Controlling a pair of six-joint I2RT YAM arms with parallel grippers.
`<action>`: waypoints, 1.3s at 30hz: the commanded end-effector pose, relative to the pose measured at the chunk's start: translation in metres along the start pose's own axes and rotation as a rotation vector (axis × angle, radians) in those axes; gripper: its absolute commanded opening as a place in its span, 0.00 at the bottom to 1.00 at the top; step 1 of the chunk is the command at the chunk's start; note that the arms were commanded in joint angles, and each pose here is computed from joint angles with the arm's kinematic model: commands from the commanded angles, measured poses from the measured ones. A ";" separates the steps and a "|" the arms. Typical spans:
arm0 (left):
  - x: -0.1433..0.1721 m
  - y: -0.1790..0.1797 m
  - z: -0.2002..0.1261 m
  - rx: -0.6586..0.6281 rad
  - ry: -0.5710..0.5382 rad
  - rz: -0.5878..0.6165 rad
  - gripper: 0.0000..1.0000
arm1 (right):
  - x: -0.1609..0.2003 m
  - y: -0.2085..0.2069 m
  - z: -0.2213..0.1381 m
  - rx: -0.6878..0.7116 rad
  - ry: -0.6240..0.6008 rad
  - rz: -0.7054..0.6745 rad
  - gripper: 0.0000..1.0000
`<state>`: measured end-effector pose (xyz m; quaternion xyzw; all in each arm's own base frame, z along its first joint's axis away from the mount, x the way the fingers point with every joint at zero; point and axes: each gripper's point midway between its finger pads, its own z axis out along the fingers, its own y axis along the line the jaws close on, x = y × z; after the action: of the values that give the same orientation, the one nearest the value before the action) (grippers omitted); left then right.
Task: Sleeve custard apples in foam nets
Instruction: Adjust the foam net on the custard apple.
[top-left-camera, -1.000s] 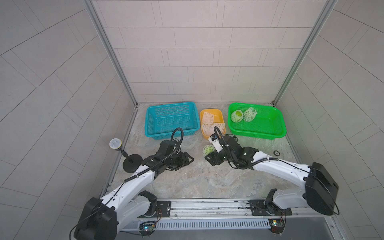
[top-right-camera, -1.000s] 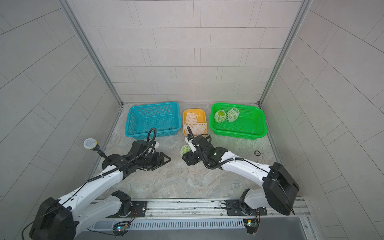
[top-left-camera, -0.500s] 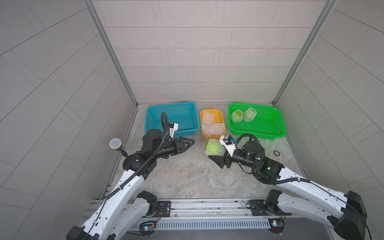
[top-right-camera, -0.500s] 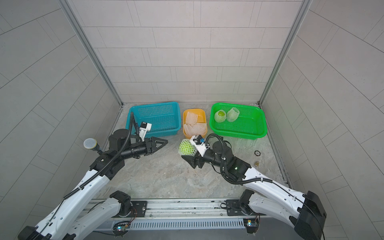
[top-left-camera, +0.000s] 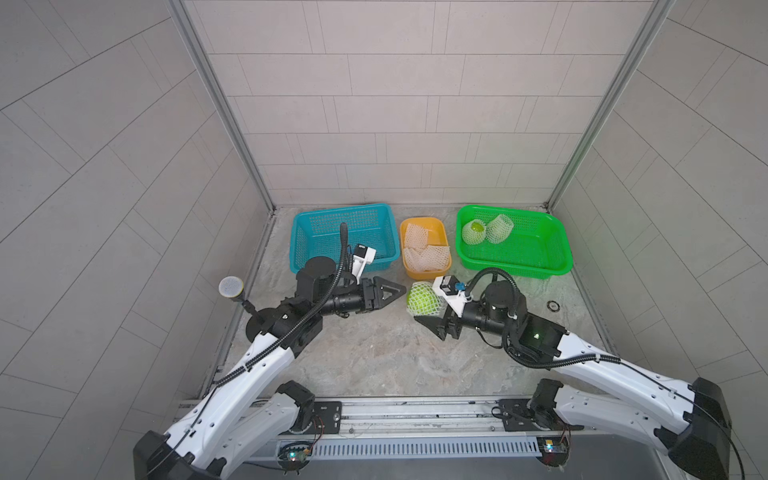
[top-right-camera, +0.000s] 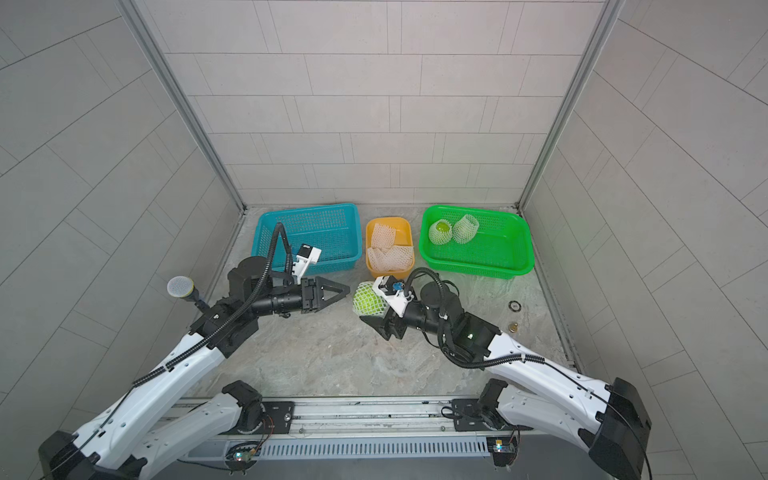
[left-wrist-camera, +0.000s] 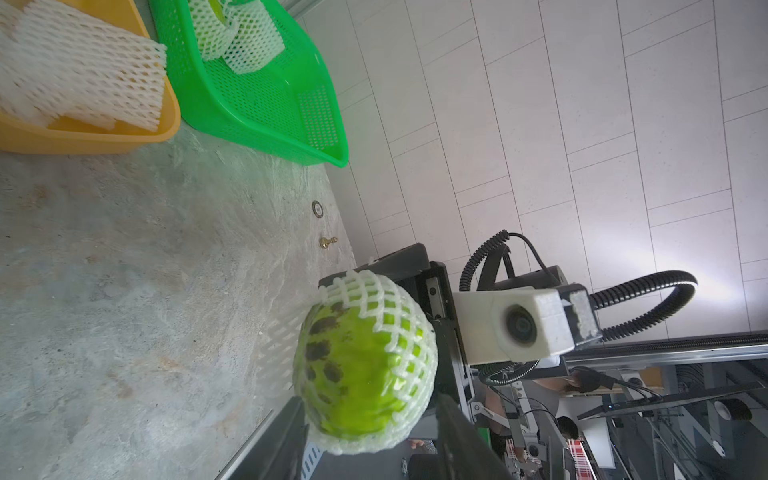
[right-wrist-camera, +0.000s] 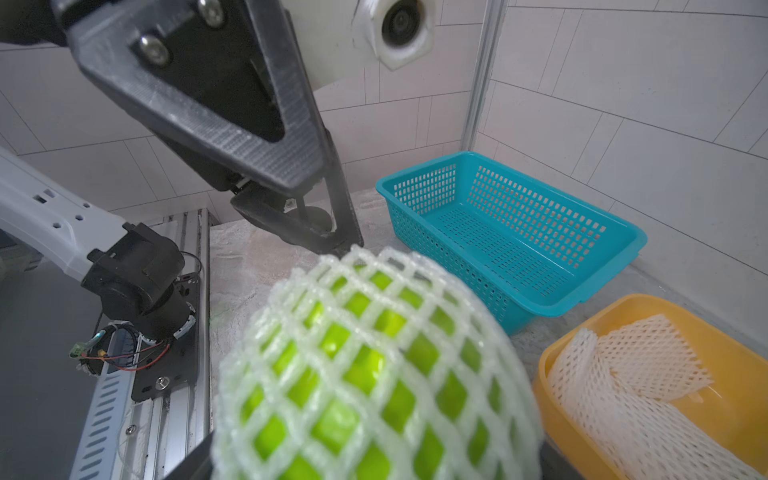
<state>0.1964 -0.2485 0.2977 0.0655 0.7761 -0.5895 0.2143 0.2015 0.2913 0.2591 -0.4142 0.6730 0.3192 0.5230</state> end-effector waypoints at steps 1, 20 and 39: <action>-0.008 -0.021 -0.002 0.043 -0.025 0.061 0.51 | -0.004 0.002 0.000 0.002 0.014 -0.046 0.83; 0.005 -0.023 0.013 0.059 0.032 0.054 0.33 | -0.001 0.002 0.007 0.019 0.061 -0.079 0.82; 0.016 -0.001 0.030 0.020 0.104 0.013 0.10 | -0.006 0.001 0.006 0.031 0.058 -0.088 0.82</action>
<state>0.1937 -0.2769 0.2812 0.0883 0.7850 -0.5870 0.1772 0.2032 0.2939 0.2348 -0.4471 0.7018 0.2641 0.4876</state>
